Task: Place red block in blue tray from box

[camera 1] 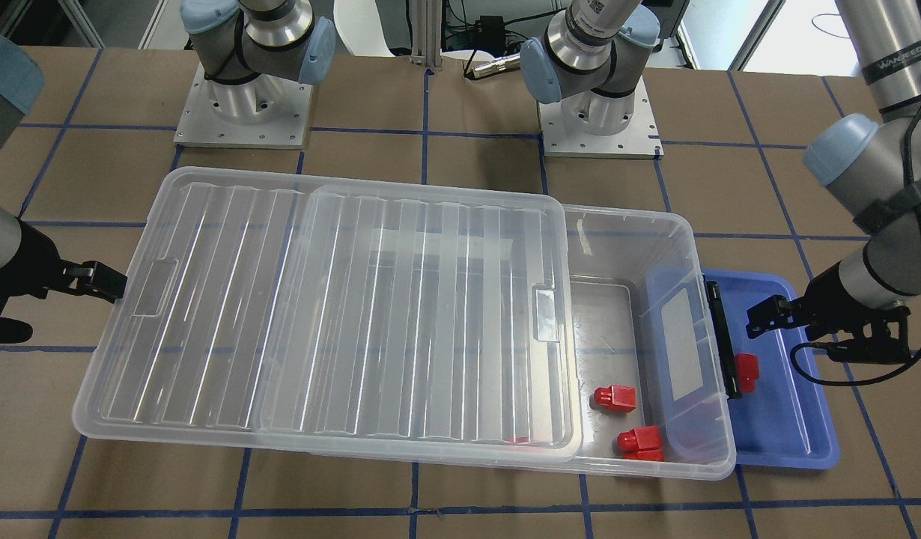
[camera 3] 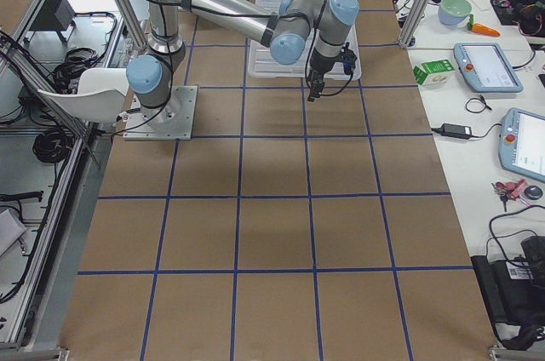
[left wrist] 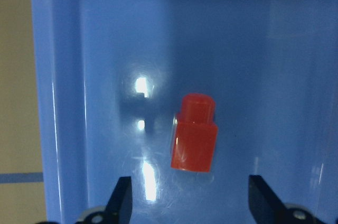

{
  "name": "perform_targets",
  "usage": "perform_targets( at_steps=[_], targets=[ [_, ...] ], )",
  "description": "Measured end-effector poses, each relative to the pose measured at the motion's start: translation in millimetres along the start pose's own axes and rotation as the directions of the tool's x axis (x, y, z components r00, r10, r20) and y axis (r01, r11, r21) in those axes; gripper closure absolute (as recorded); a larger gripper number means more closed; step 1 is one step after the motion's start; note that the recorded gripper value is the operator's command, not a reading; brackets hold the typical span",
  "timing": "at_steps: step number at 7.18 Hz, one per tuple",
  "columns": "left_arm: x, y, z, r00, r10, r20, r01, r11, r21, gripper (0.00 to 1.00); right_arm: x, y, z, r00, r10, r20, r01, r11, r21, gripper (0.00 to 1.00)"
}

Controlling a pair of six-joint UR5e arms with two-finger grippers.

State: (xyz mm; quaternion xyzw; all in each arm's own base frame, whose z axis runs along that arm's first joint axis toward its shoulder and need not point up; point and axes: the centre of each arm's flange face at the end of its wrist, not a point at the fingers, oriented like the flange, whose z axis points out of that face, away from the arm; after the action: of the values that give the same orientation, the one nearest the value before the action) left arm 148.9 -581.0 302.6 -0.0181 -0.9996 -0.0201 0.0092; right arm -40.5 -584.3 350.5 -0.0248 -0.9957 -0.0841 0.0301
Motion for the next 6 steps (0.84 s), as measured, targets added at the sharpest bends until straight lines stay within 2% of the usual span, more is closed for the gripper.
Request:
perform_targets(
  at_steps=[3, 6],
  targets=[
    [63, 17, -111, 1.000, 0.004, 0.020, -0.004, 0.999, 0.032, 0.00, -24, -2, -2, 0.999, -0.034, -0.009, 0.034, 0.999, 0.013, 0.00],
    [182, 47, -174, 0.998, 0.022, 0.056, -0.027, 0.994, 0.102, 0.00, -58, -3, -1, 0.998, -0.056, -0.013, 0.056, 0.998, 0.024, 0.00]
  ],
)
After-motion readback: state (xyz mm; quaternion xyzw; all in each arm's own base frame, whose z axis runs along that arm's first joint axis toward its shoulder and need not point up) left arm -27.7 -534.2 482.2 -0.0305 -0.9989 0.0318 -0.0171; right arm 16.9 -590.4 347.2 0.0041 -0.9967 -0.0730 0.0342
